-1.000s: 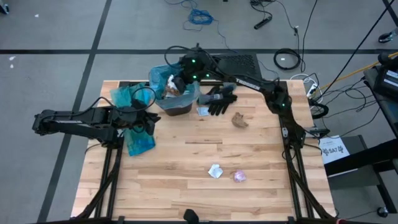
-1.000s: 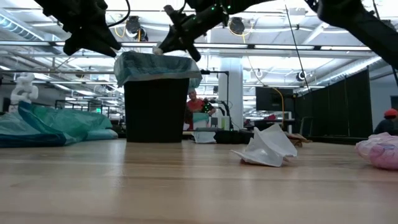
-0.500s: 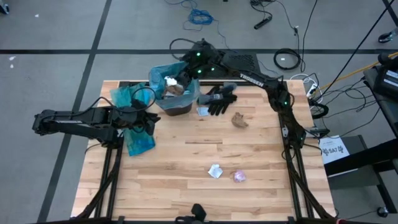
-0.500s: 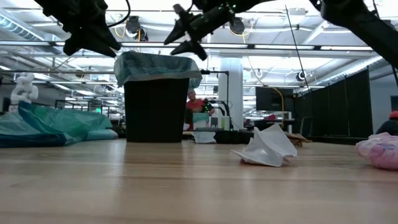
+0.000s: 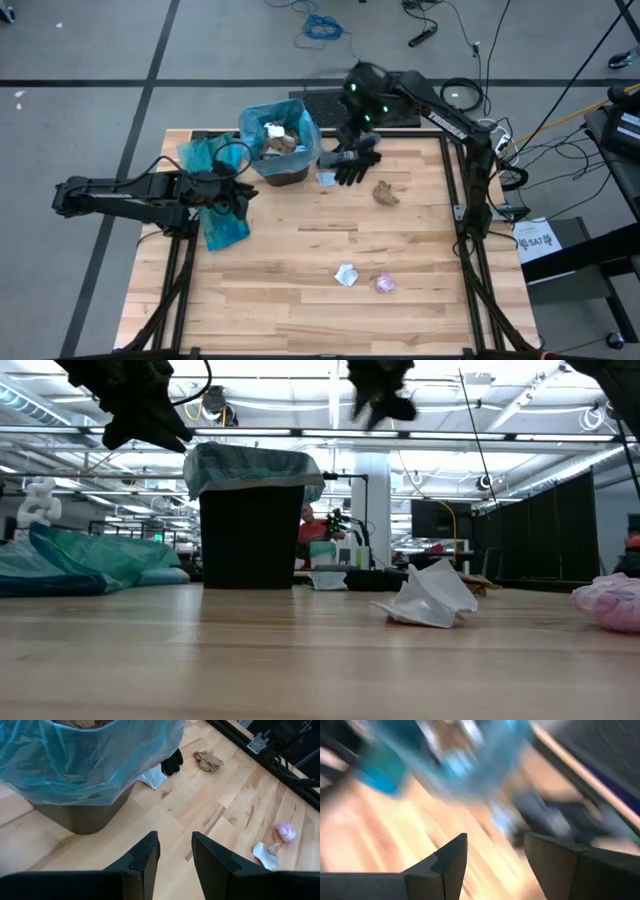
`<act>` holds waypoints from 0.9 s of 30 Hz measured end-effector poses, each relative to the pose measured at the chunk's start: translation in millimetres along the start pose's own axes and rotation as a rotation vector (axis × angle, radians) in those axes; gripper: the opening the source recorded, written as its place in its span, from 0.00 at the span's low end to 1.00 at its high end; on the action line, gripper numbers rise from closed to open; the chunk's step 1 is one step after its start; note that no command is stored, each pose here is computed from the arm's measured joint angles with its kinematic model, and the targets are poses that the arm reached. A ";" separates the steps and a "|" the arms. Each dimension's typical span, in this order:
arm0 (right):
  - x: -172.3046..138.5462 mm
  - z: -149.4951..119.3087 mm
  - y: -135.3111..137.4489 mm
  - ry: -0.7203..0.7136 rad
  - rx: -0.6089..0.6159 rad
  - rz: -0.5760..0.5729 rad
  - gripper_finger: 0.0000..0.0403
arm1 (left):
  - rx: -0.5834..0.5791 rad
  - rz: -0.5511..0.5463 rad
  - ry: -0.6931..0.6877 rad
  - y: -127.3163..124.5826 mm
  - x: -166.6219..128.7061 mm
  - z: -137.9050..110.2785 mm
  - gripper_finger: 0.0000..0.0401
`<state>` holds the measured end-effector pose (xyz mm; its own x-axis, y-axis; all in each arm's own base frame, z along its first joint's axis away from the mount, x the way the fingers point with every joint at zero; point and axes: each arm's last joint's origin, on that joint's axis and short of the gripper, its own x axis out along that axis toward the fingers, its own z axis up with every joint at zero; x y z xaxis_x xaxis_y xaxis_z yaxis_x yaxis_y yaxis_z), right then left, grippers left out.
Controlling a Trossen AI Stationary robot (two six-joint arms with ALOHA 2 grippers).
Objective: Place trash/remove bag and relplace
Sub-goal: Put the white cardboard into the trash bin
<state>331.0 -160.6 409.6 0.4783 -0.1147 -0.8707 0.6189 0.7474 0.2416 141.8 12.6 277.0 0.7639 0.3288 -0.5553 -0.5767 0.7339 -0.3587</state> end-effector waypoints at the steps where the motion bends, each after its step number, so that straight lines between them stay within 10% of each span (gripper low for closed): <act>1: 0.8 -8.4 3.2 0.062 -0.008 -0.045 0.47 | 0.000 -0.001 0.000 0.0 0.0 0.0 0.30; 17: 113.6 -142.5 119.5 0.426 -0.037 -0.206 0.47 | 0.132 -0.161 0.114 -4.3 -0.6 -3.7 0.30; 27: 166.6 -237.2 168.8 0.406 0.184 -0.075 0.47 | 0.146 -0.170 0.212 -1.0 -1.3 -10.6 0.30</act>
<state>367.4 101.8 203.7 0.1671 0.1294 -0.9774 0.7604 0.6141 0.2114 138.3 5.1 270.1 0.7595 0.0740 -0.6463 -0.3865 0.8505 -0.3568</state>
